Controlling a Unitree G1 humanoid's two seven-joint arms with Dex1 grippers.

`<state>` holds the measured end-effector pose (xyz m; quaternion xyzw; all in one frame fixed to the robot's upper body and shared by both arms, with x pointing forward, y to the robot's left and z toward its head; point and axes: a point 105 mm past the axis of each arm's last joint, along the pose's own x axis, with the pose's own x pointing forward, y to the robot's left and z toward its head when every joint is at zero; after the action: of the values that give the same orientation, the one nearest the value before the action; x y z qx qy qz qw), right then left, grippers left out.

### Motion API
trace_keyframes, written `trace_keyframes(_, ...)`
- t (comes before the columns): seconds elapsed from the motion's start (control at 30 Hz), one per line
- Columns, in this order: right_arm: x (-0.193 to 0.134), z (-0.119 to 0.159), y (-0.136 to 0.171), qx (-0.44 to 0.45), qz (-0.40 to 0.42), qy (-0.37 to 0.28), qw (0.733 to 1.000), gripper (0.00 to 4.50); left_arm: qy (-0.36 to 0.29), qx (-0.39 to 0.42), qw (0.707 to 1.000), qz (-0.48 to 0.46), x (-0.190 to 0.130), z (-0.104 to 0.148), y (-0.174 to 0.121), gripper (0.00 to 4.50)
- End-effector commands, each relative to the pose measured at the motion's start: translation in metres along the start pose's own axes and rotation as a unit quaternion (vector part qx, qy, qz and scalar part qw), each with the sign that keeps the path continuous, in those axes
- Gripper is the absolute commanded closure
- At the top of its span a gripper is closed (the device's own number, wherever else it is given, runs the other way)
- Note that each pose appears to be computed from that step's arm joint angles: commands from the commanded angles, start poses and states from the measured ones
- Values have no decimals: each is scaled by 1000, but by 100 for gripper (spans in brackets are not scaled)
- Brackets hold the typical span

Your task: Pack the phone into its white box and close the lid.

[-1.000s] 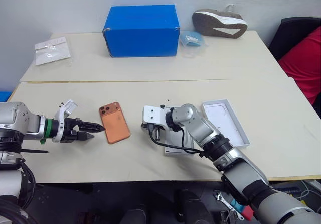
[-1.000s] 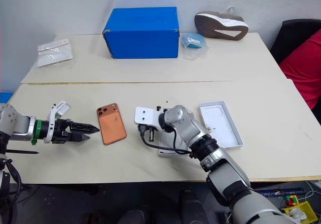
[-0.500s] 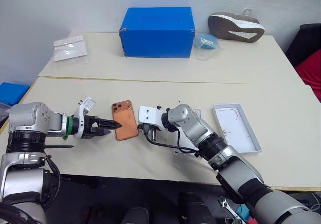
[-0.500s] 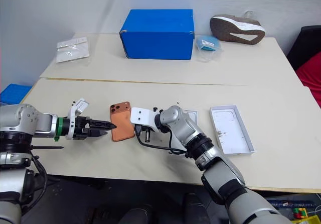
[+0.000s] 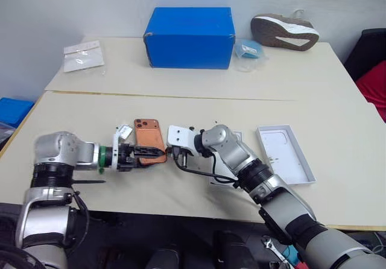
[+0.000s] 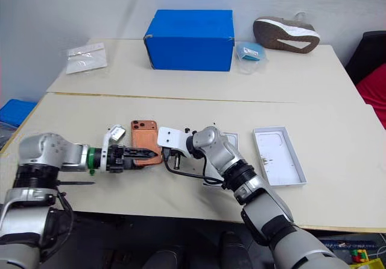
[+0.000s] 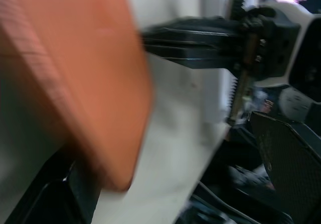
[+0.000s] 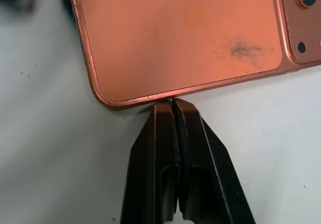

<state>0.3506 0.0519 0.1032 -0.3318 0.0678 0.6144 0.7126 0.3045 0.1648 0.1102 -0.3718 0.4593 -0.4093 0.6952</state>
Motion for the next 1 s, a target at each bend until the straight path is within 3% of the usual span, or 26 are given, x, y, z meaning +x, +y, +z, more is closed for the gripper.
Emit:
trace_keyframes(0.03,1,12,1,-14,7,-18,1000,450,-16,-15,1000,-9,-3,4,1,2)
trace_keyframes(0.6,-4,5,-1,-17,-1,-10,1000,450,-94,-34,993,59,-44,17,26,2)
trace_keyframes(0.7,-4,5,0,-19,0,-10,1000,450,-97,-37,993,59,-43,17,27,61)
trace_keyframes(1.0,-9,8,1,-30,0,-21,999,450,-108,-36,991,65,-46,20,28,351)
